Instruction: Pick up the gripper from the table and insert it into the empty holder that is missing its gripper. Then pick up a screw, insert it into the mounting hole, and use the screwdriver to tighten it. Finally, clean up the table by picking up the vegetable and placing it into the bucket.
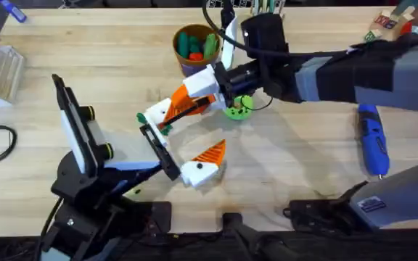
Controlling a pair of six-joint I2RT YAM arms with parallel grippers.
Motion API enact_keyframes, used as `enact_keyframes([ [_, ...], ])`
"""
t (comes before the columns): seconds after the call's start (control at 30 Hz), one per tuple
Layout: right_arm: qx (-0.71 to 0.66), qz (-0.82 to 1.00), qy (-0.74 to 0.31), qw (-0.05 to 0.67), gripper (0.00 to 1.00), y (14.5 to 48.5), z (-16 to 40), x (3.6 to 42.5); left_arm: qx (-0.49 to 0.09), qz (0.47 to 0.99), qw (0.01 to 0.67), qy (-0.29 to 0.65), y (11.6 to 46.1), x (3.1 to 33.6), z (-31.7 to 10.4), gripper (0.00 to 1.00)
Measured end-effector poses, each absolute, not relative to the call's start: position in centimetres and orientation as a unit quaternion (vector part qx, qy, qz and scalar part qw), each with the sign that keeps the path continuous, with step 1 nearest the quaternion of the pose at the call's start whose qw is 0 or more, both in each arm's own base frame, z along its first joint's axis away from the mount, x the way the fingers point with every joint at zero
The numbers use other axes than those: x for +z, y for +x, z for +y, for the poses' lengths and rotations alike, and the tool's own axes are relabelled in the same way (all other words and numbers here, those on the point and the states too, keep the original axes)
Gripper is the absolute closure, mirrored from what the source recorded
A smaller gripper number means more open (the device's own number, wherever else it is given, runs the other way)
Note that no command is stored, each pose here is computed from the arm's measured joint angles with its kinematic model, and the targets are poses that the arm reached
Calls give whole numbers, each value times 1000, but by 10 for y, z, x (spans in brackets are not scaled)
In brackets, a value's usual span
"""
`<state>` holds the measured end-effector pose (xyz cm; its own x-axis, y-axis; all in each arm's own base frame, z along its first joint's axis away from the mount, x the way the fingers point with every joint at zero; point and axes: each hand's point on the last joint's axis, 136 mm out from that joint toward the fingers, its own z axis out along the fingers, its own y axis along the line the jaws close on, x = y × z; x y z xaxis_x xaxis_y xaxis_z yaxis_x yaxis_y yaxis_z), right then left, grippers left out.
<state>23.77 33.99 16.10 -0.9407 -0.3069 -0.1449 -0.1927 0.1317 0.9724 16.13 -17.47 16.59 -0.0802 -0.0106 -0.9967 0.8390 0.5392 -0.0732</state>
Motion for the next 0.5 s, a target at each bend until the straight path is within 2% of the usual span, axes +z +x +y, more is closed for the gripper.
enact_keyframes([
  [0.2, -644, -745, 165, 52, 225, 239, 333, 164, -359, 625, 603, 341, 156, 171, -178, 17],
  [0.4, -651, -738, 167, 61, 188, 239, 329, 167, -364, 616, 602, 355, 151, 172, -181, 17],
  [0.43, -652, -737, 166, 64, 63, 238, 328, 167, -366, 613, 601, 358, 150, 173, -182, 17],
  [0.5, -655, -733, 172, 66, 13, 236, 329, 169, -379, 611, 588, 370, 143, 169, -186, 17],
])
